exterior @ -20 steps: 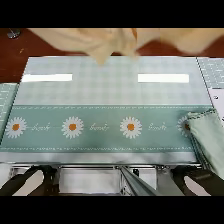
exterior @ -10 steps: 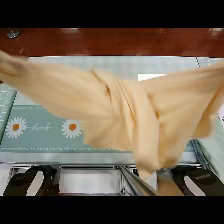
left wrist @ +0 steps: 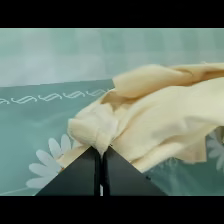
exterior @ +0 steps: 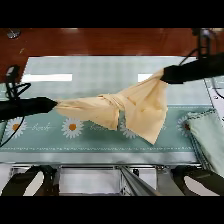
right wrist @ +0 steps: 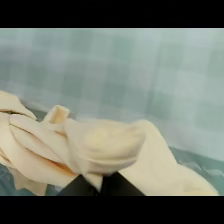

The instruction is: Fold the shirts.

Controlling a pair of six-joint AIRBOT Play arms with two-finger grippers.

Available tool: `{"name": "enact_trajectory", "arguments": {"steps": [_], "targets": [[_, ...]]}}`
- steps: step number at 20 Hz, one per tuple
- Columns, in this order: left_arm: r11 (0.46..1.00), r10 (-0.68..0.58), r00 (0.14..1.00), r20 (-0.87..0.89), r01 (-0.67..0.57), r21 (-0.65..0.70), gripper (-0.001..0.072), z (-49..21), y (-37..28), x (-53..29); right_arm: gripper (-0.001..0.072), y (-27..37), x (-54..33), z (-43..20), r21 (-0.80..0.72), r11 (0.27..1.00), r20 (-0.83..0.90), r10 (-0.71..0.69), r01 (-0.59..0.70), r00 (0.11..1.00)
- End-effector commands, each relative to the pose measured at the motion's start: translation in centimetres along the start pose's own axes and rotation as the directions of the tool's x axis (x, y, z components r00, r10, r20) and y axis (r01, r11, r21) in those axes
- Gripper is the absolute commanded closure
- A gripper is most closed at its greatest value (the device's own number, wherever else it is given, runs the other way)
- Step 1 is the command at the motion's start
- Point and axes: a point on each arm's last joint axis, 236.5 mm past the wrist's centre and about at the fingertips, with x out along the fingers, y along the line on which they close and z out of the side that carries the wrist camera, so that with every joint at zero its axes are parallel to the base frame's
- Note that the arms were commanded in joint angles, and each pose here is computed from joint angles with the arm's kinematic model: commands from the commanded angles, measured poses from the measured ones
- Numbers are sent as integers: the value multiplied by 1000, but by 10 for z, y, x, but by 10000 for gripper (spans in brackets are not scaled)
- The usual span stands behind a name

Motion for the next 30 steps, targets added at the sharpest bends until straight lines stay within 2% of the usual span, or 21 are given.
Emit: {"name": "enact_trajectory", "arguments": {"steps": [1,2,3,4,5,6,8,10,12,13,15,18,22,26,27,28,29,30], "targets": [[985,-4,1000,-21,1,-170,680,-1,28,55,687,2,90,27,117,987,-65,121,-113,991],[977,-26,999,-46,16,-213,678,-2,29,66,686,1,107,33,151,981,-83,138,-125,987],[970,-41,997,-61,25,-242,669,-2,30,74,639,-3,117,38,196,972,-95,150,-130,984],[968,-44,996,-73,24,-250,461,1,32,80,325,-7,121,40,237,962,-112,163,-133,980],[969,-46,996,-83,24,-244,35,6,33,81,80,-11,117,40,245,960,-133,175,-139,975],[973,-45,994,-97,22,-231,2,12,35,78,91,-20,107,37,227,965,-164,172,-132,971],[978,-45,992,-121,19,-210,3,25,42,59,91,-59,67,12,165,985,-277,99,-54,956],[968,-75,983,-166,32,-247,4,20,48,40,90,-118,19,-25,125,982,-385,-85,144,919],[950,-126,957,-262,40,-311,4,-18,48,41,90,-159,-11,-58,197,943,-372,-180,267,910],[936,-156,941,-300,44,-350,4,-40,44,47,91,-163,-11,-74,275,928,-319,-157,249,935],[897,-214,924,-317,57,-439,4,-75,36,63,92,-143,3,-108,409,903,-204,-50,132,978],[826,-293,923,-251,111,-553,4,-93,18,87,92,-99,27,-178,477,878,-173,67,24,983],[827,-335,917,-218,176,-534,4,-92,-17,123,92,-73,44,-251,496,868,-268,122,29,956],[828,-333,931,-148,213,-519,5,-77,-46,154,92,-56,50,-280,493,869,-354,152,46,923],[835,-338,929,-148,223,-503,25,-74,-53,156,92,-54,51,-283,481,875,-369,144,56,918],[841,-352,924,-148,242,-484,247,-69,-61,156,92,-55,52,-285,476,876,-379,127,75,917],[853,-376,915,-148,279,-440,681,-63,-69,154,92,-58,53,-286,473,876,-384,105,98,917],[862,-399,905,-145,317,-396,680,-56,-77,150,92,-59,55,-284,475,873,-379,89,111,921]]}}
